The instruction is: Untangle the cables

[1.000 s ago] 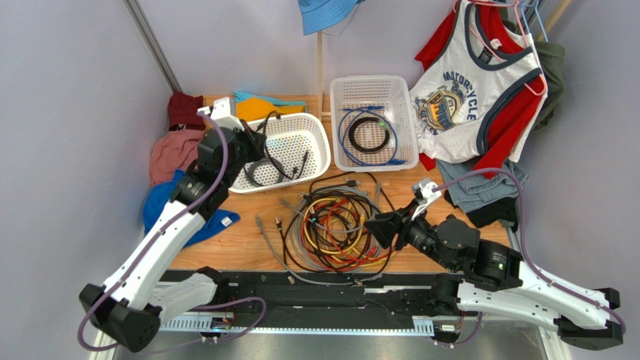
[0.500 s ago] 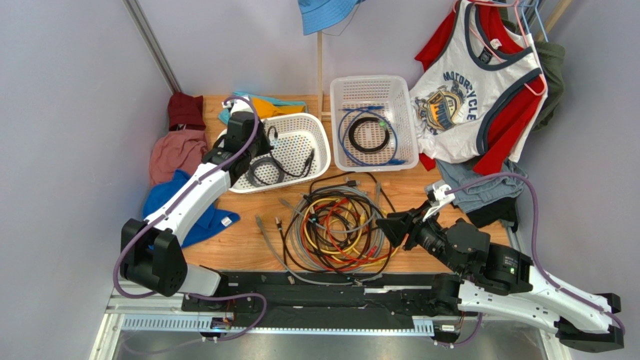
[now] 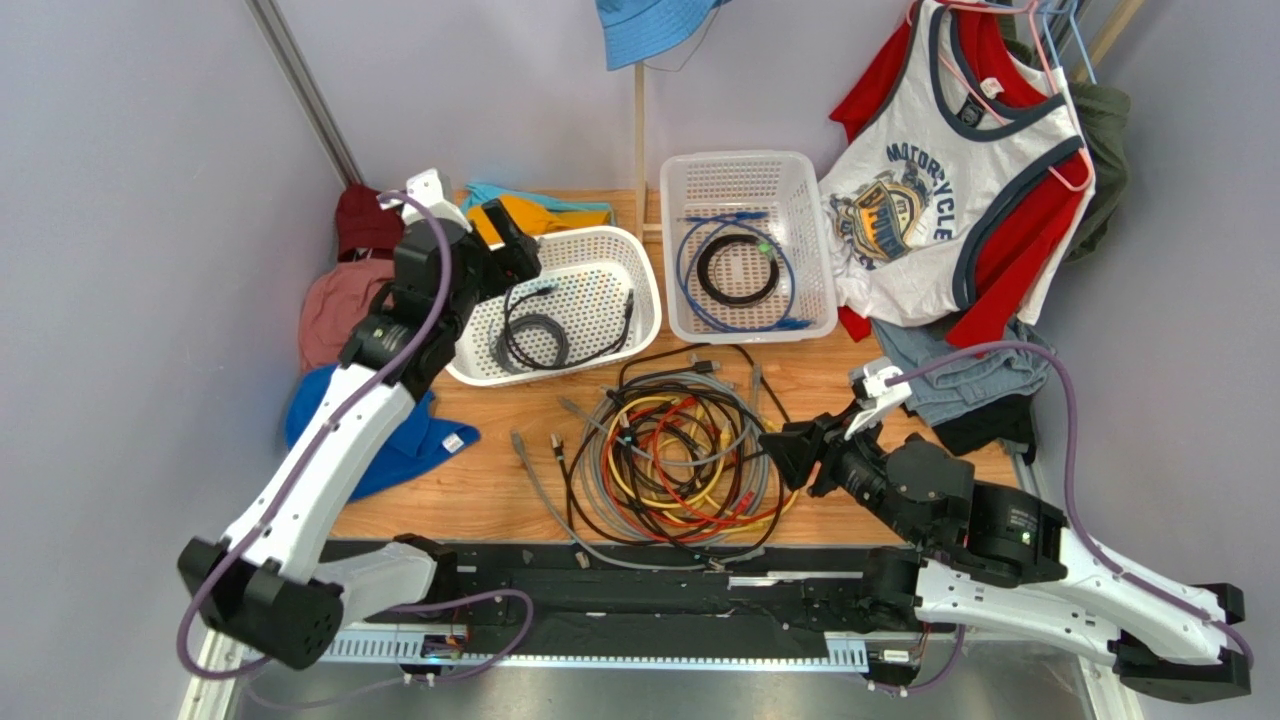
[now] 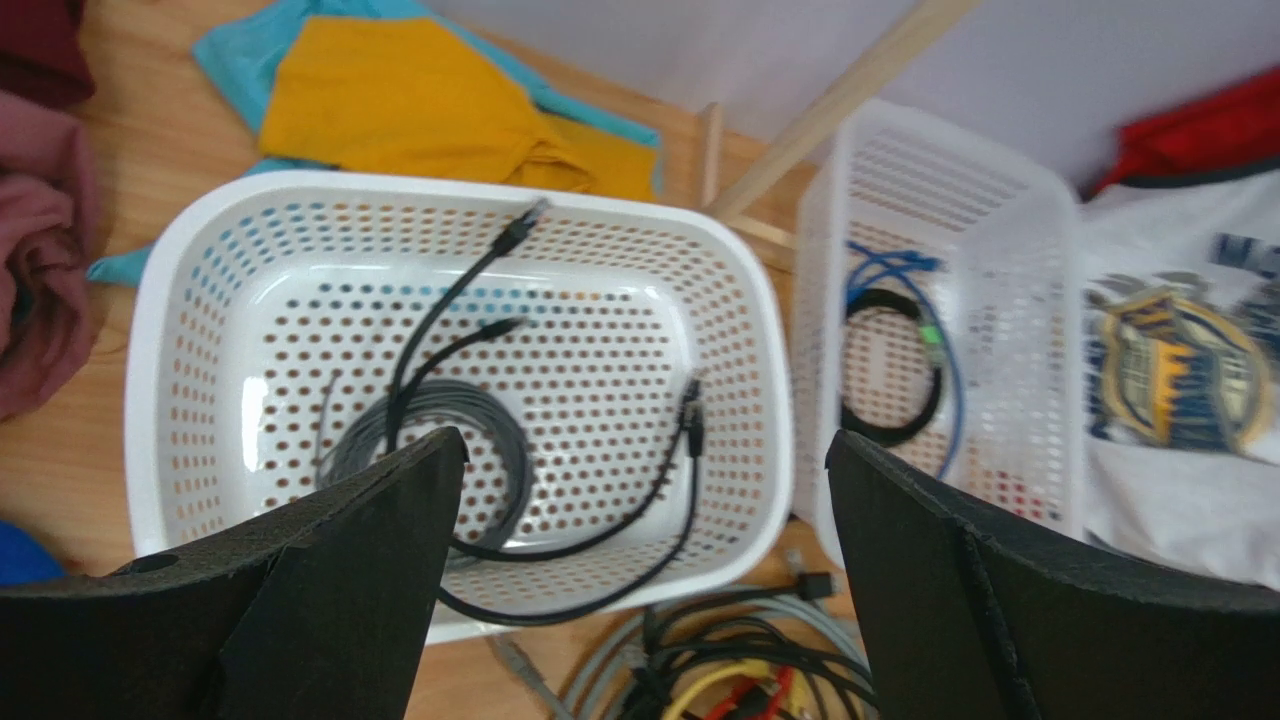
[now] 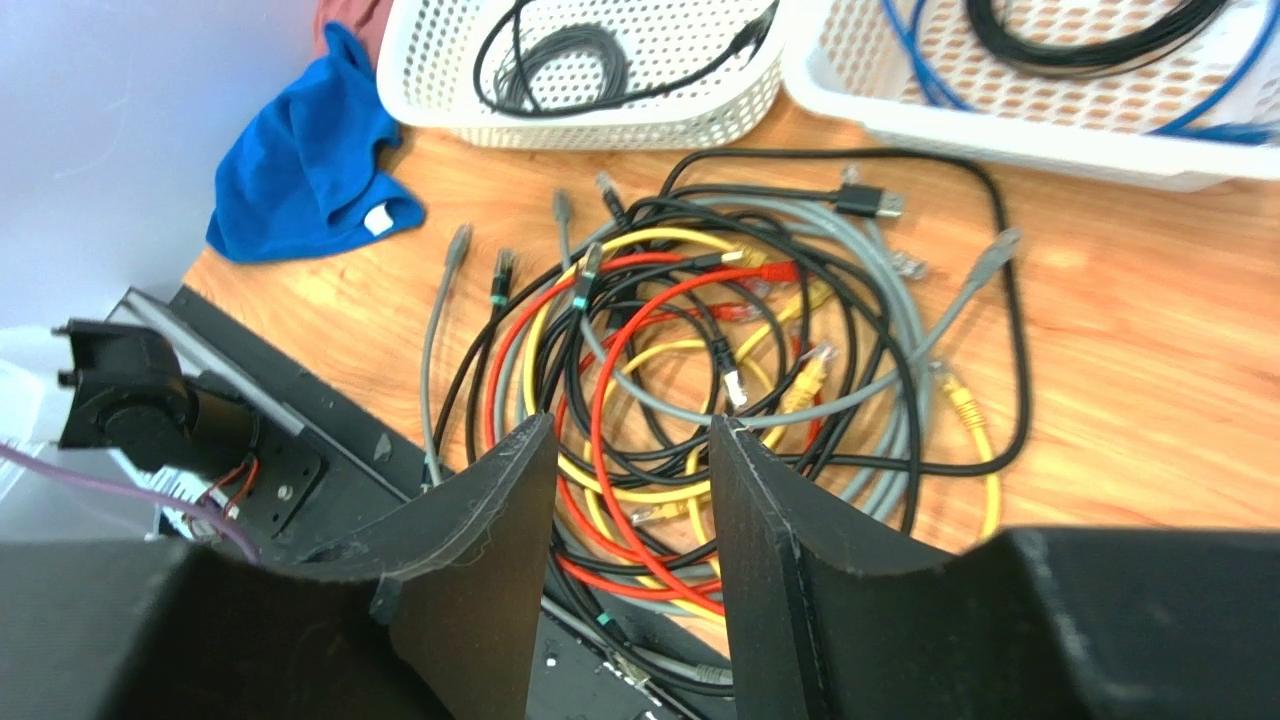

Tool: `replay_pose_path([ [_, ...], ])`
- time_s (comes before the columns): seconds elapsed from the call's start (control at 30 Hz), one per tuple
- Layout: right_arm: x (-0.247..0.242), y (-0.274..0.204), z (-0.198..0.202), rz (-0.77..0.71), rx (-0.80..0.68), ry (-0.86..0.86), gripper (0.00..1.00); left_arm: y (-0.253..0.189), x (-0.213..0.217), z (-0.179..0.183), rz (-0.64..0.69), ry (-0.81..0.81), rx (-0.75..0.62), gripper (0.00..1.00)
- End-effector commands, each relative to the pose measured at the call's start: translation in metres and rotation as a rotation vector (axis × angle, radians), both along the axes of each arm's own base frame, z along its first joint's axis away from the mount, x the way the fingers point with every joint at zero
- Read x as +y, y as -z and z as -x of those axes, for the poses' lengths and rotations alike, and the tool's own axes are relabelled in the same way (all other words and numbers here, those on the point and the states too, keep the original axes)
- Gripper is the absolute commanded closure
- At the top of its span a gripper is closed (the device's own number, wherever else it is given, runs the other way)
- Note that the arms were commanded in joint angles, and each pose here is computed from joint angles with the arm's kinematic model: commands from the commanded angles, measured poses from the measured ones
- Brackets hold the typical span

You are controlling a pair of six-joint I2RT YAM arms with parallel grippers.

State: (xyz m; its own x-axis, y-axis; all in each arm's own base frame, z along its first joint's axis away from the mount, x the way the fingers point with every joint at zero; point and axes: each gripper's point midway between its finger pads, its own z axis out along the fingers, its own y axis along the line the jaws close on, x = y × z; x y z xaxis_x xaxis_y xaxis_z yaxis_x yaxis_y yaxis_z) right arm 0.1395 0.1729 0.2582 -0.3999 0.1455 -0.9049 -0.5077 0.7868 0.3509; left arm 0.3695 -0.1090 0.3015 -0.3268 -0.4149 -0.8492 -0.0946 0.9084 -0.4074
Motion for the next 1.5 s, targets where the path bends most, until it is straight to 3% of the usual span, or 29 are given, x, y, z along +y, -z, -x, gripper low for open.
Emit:
replay_pose_path([
  [0.0, -0.024, -0.034, -0.006, -0.025, -0.057, 0.071, 0.54, -0.048, -0.024, 0.040, 0.044, 0.120, -0.101, 0.01],
  [0.23, -0.026, -0.019, -0.002, -0.005, -0.004, 0.078, 0.54, -0.027, -0.054, 0.071, 0.077, 0.321, -0.017, 0.01],
  [0.43, -0.011, 0.005, -0.005, 0.012, 0.031, 0.079, 0.54, -0.013, -0.061, 0.088, 0.039, 0.368, 0.008, 0.01],
  [0.57, 0.002, 0.014, -0.007, 0.027, 0.036, 0.059, 0.54, -0.004, -0.083, 0.092, -0.057, 0.404, 0.012, 0.01],
  [0.7, -0.015, 0.012, -0.014, 0.122, -0.001, 0.109, 0.48, 0.006, -0.095, 0.099, -0.122, 0.436, 0.052, 0.01],
  [0.83, -0.040, -0.010, -0.021, 0.125, -0.053, 0.197, 0.46, 0.014, -0.096, 0.111, -0.140, 0.433, 0.060, 0.01],
  [0.9, -0.053, -0.020, -0.024, 0.089, -0.062, 0.259, 0.40, 0.024, -0.101, 0.121, -0.136, 0.441, 0.057, 0.01],
  [0.97, -0.057, -0.026, -0.023, 0.027, -0.063, 0.273, 0.24, 0.045, -0.111, 0.132, -0.134, 0.471, 0.104, 0.01],
  [1.1, -0.025, -0.015, -0.012, -0.064, -0.035, 0.136, 0.18, 0.082, -0.107, 0.147, -0.149, 0.418, 0.209, 0.01],
  [1.13, -0.018, -0.010, -0.010, -0.064, -0.024, 0.108, 0.18, 0.078, -0.102, 0.149, -0.100, 0.383, 0.200, 0.01],
  [1.3, 0.029, 0.035, -0.001, 0.020, 0.106, -0.002, 0.17, 0.092, -0.106, 0.167, 0.038, 0.440, 0.177, 0.01],
  [1.47, 0.063, 0.077, 0.005, 0.078, 0.205, -0.068, 0.21, 0.140, -0.127, 0.181, 0.067, 0.501, 0.318, 0.09],
])
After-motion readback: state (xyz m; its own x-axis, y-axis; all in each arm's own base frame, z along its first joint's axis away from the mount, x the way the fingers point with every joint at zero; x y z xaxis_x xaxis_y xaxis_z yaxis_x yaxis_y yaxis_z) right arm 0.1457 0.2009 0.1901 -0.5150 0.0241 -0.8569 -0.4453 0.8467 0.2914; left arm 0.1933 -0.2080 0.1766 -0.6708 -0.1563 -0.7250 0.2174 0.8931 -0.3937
